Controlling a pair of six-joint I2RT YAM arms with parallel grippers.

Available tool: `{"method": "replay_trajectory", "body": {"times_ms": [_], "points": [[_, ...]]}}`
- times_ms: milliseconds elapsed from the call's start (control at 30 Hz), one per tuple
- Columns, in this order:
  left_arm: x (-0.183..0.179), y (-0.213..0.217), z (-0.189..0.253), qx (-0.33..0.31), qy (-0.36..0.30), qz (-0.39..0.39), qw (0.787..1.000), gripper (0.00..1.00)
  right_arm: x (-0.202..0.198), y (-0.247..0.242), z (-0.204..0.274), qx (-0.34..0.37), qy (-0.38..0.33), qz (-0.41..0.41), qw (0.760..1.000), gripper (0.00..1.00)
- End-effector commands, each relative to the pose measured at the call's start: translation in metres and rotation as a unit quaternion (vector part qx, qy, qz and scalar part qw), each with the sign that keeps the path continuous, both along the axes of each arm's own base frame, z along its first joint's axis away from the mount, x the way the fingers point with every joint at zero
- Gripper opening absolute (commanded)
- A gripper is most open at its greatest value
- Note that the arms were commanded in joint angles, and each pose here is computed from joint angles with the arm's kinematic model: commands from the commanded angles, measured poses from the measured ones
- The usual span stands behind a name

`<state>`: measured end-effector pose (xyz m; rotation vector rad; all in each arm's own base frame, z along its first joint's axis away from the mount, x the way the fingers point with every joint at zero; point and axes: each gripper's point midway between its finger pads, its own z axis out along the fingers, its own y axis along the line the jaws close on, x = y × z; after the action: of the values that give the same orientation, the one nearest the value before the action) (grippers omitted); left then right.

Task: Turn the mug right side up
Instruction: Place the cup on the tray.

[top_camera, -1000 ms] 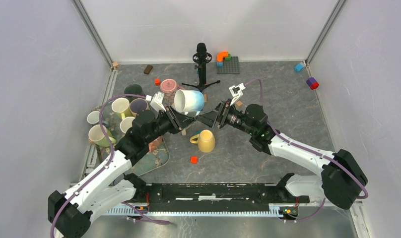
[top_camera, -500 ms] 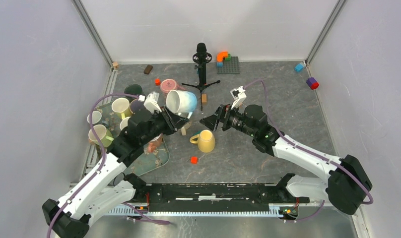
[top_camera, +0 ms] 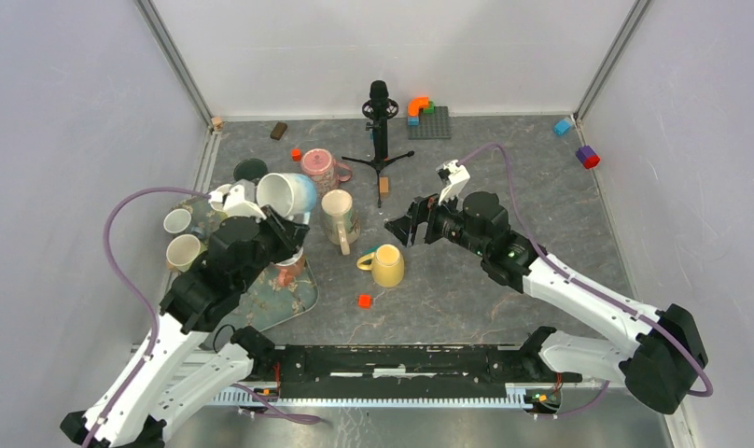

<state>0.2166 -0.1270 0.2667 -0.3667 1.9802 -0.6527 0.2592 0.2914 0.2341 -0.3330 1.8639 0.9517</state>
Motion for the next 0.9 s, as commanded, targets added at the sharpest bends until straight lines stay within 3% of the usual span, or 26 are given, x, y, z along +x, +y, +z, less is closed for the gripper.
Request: {"method": "replay_trajectory", "body": {"times_ms": [0, 433, 867], "points": [[-0.001, 0.049, 0.031, 0.036, -0.043, 0.098, 0.994, 0.02, 0.005, -0.007, 0.020, -0.023, -0.037, -0.004, 0.999, 0.98], [-0.039, 0.123, 0.005, 0.116, 0.027, 0.236, 0.964, 0.02, 0.012, -0.017, 0.002, -0.077, -0.042, 0.002, 0.996, 0.98], [-0.066, 0.159, -0.032, 0.147, 0.098, 0.333, 0.926, 0.02, 0.017, -0.029, -0.022, -0.113, -0.029, 0.018, 0.993, 0.98]]}}
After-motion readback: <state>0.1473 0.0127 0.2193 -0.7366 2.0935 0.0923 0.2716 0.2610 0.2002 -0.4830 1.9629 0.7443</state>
